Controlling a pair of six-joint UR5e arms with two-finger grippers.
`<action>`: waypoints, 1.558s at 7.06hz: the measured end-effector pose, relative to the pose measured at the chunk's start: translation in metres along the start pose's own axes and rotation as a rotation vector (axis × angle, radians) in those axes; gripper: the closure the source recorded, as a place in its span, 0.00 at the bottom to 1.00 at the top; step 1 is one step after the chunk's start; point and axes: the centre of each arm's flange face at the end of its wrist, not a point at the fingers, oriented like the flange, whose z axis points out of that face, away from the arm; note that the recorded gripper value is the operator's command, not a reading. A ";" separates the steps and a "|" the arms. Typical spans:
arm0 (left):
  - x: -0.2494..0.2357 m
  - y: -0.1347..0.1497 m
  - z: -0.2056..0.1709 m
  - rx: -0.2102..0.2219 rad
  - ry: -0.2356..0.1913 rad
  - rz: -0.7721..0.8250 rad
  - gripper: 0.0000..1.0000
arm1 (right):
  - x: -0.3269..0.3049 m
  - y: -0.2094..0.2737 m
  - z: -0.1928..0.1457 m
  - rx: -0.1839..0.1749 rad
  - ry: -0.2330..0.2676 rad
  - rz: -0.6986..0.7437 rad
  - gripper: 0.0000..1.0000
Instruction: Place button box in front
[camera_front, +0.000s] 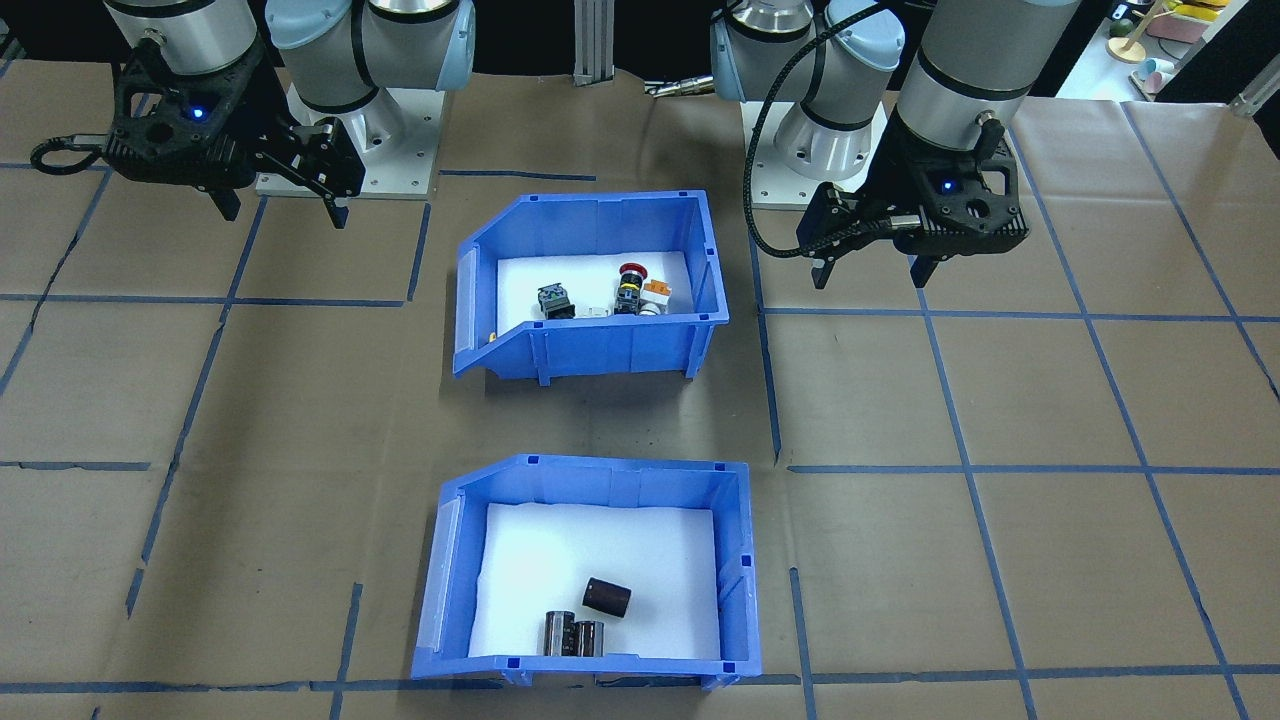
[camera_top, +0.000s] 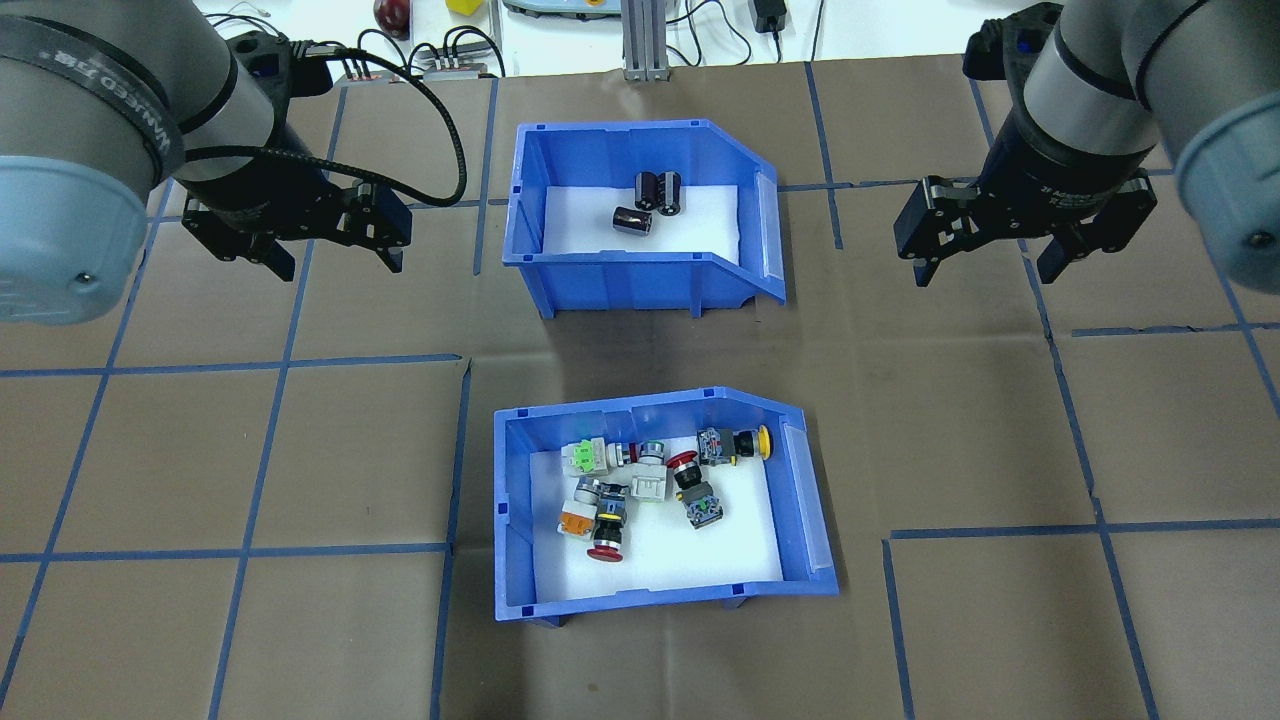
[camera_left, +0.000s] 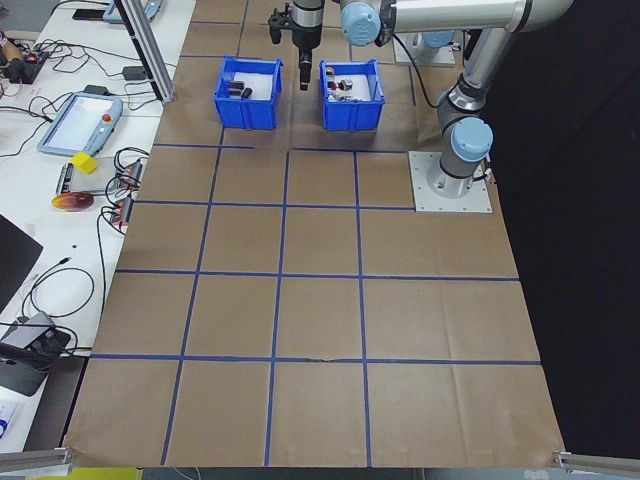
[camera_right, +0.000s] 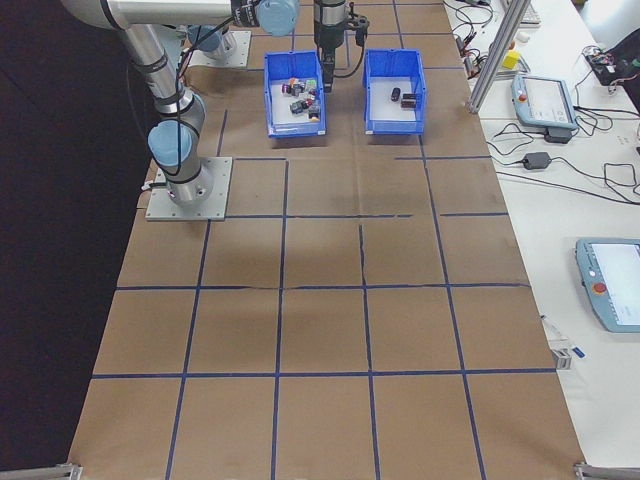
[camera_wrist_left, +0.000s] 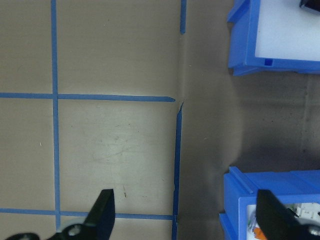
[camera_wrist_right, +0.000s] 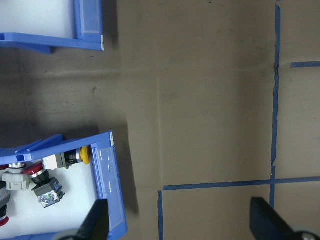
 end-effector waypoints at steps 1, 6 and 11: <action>0.000 0.000 0.001 -0.001 0.001 0.000 0.01 | 0.000 0.000 0.000 0.000 0.000 0.000 0.00; 0.002 -0.001 0.005 -0.011 0.011 -0.002 0.01 | -0.001 0.000 0.000 0.000 0.000 -0.006 0.00; 0.002 0.013 0.018 -0.028 0.010 -0.056 0.01 | 0.000 -0.001 0.001 -0.001 0.007 -0.033 0.00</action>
